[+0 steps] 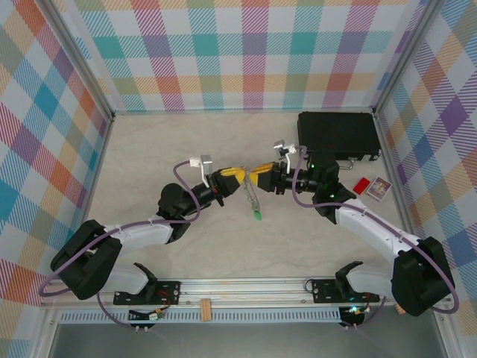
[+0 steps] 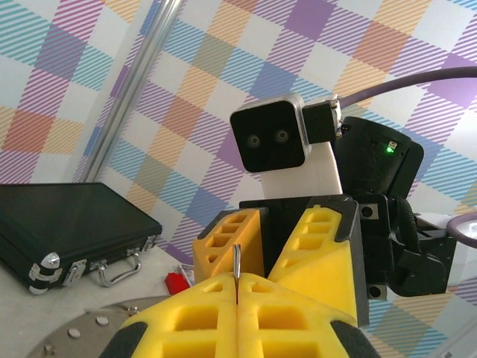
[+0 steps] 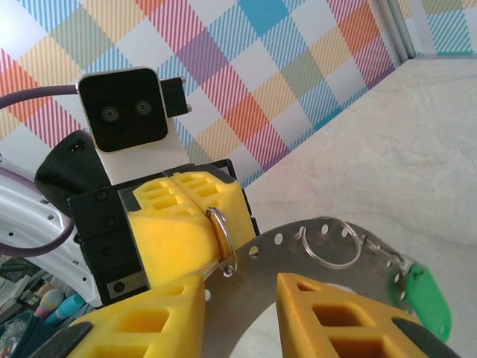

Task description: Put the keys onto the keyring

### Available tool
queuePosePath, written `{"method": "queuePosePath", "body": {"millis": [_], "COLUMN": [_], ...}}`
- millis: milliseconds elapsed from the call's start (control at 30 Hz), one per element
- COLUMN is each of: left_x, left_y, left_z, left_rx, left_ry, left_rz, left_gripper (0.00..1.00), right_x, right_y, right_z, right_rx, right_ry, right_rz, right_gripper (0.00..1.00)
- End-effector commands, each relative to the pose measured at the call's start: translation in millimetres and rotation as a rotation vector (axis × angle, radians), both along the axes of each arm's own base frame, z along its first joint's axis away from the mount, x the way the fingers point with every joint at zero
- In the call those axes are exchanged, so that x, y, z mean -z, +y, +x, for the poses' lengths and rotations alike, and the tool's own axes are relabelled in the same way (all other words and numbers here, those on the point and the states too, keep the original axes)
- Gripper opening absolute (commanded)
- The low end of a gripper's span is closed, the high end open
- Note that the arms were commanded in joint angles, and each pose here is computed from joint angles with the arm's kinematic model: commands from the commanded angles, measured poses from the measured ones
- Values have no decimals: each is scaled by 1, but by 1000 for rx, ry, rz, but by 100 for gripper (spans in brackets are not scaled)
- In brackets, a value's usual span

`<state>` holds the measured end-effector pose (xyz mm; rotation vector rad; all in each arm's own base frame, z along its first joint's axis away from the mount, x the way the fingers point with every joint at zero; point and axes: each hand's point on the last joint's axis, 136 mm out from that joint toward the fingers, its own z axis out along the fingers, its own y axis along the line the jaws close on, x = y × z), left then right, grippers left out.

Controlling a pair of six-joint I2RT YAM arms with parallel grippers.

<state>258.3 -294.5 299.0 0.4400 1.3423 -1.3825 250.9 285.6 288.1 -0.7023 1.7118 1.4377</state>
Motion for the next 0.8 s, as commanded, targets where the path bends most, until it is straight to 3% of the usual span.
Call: {"method": "queuePosePath", "body": {"millis": [0,767], "left_x": [-37,-41], "left_y": [4,-2], "left_z": [-10,-16], "left_rx": [31,91], "left_ry": [-87,-77], "left_rz": [-80,-84], "left_gripper": [0,0], "right_x": [-26,-31], "right_y": [0,6], "right_z": [-2,-1], "right_rx": [-19,-65], "right_ry": [-68,-57], "right_rz": [46,53], "right_gripper": [31,25]}}
